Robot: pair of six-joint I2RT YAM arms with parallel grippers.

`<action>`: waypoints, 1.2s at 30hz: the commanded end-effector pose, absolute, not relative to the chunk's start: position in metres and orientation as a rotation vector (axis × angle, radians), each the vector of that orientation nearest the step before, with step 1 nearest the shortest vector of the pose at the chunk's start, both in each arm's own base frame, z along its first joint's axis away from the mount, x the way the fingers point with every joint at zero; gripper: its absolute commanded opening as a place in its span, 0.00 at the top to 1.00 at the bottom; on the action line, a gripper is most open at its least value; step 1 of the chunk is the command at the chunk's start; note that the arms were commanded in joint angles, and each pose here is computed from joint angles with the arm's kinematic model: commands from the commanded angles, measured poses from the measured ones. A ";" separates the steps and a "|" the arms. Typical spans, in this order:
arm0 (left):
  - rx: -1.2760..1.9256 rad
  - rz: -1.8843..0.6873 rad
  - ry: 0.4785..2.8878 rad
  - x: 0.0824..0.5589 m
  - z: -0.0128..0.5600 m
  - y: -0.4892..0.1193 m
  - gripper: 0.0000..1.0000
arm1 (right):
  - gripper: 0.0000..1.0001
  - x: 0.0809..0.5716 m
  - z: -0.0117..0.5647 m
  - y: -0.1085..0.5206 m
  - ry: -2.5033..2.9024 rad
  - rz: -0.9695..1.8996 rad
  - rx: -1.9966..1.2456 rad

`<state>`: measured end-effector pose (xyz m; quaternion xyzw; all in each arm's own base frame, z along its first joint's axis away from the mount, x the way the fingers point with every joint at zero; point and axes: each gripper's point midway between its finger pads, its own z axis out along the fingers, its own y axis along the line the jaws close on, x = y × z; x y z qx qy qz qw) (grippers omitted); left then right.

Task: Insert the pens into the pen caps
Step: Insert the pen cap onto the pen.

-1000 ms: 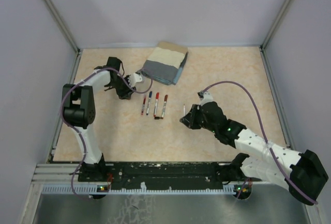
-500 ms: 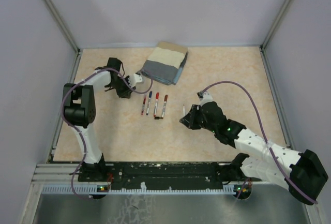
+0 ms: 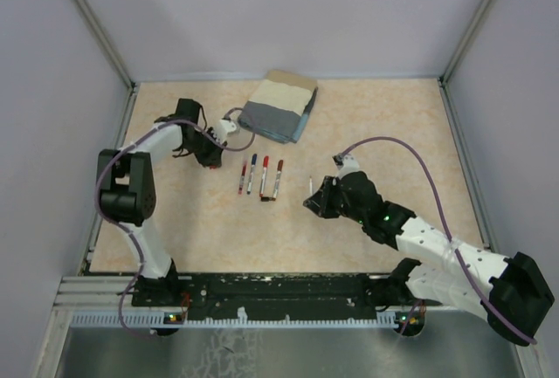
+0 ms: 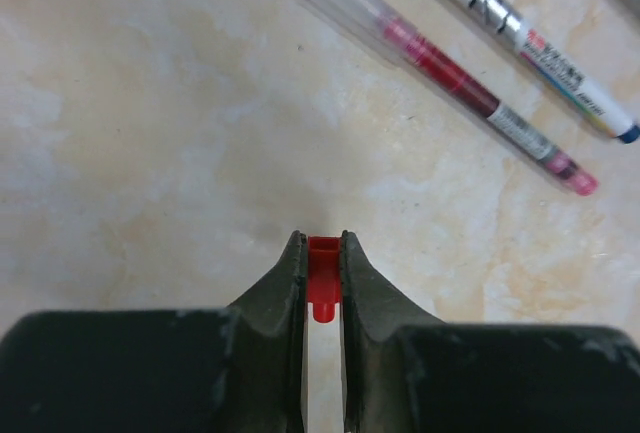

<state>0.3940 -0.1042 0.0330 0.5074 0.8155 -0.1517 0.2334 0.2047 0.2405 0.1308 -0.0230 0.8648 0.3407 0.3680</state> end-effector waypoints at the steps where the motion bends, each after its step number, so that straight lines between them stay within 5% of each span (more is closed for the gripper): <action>1: 1.166 -0.404 2.127 0.405 0.101 -0.130 0.97 | 1.00 0.221 0.159 0.244 2.109 0.888 -0.049; 9: 0.956 -0.526 1.851 0.373 0.195 -0.206 0.98 | 1.00 0.232 0.197 0.256 1.915 0.948 -0.146; 17: 0.527 -0.994 1.509 0.321 0.308 -0.253 0.99 | 1.00 0.234 0.242 0.262 1.760 0.972 -0.247; 36: -0.001 -1.414 1.349 0.279 0.375 -0.264 0.98 | 1.00 0.207 0.300 0.304 1.495 1.206 -0.544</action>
